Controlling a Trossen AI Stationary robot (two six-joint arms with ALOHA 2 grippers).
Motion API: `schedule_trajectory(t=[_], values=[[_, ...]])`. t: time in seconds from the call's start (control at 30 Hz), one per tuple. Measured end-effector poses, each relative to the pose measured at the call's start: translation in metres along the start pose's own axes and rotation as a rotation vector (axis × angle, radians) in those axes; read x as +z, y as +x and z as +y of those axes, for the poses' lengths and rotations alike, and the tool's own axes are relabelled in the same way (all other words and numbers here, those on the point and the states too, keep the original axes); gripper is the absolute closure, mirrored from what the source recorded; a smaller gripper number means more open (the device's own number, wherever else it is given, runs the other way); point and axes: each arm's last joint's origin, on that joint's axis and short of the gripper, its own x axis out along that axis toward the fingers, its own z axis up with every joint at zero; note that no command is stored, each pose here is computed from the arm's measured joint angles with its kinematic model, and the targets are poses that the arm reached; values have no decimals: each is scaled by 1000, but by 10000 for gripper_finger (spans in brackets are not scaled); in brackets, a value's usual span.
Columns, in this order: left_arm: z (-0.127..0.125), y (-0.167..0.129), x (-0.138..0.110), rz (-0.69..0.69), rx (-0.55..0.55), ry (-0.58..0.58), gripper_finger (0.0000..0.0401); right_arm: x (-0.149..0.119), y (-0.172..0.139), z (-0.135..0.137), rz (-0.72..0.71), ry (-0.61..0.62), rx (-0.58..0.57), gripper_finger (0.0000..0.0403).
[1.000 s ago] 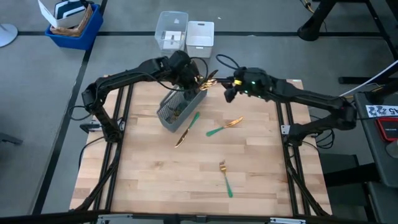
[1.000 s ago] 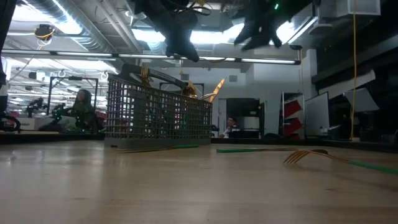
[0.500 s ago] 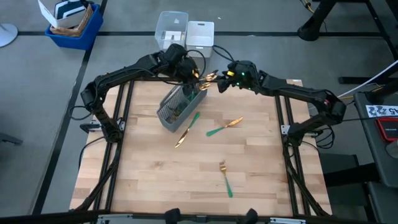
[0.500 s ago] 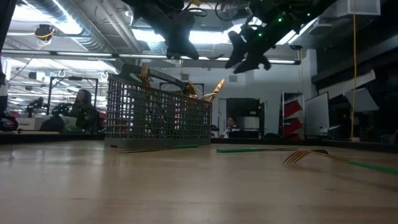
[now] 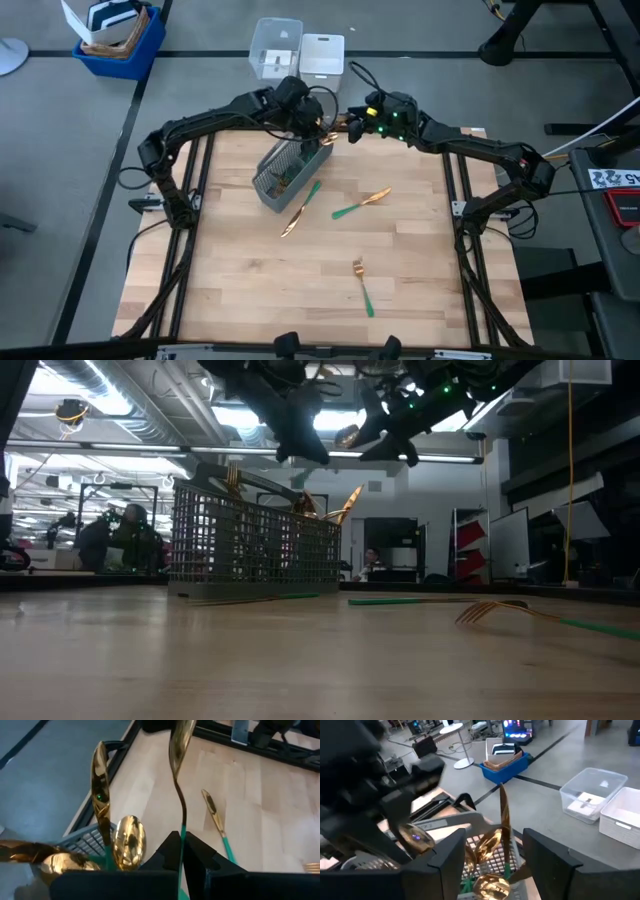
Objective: Sort silverware
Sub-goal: Put the green-gold spoon into the silverware basket
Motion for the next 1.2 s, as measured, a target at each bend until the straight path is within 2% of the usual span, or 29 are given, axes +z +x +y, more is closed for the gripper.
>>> schedule_trajectory(t=[0.23,0.57,0.83,1.0,1.2], values=[[3,11,-4,25,21,-9,401,0,0,0,0,-12,2,201],[14,13,-15,85,87,-47,401,-1,-4,-14,53,-33,-77,201],[20,34,-45,99,109,-52,401,8,-15,-20,33,-47,-91,201],[19,44,-55,67,127,11,401,12,-19,-21,17,-66,-95,201],[11,47,-57,104,156,110,401,11,-19,-21,32,-71,-99,201]])
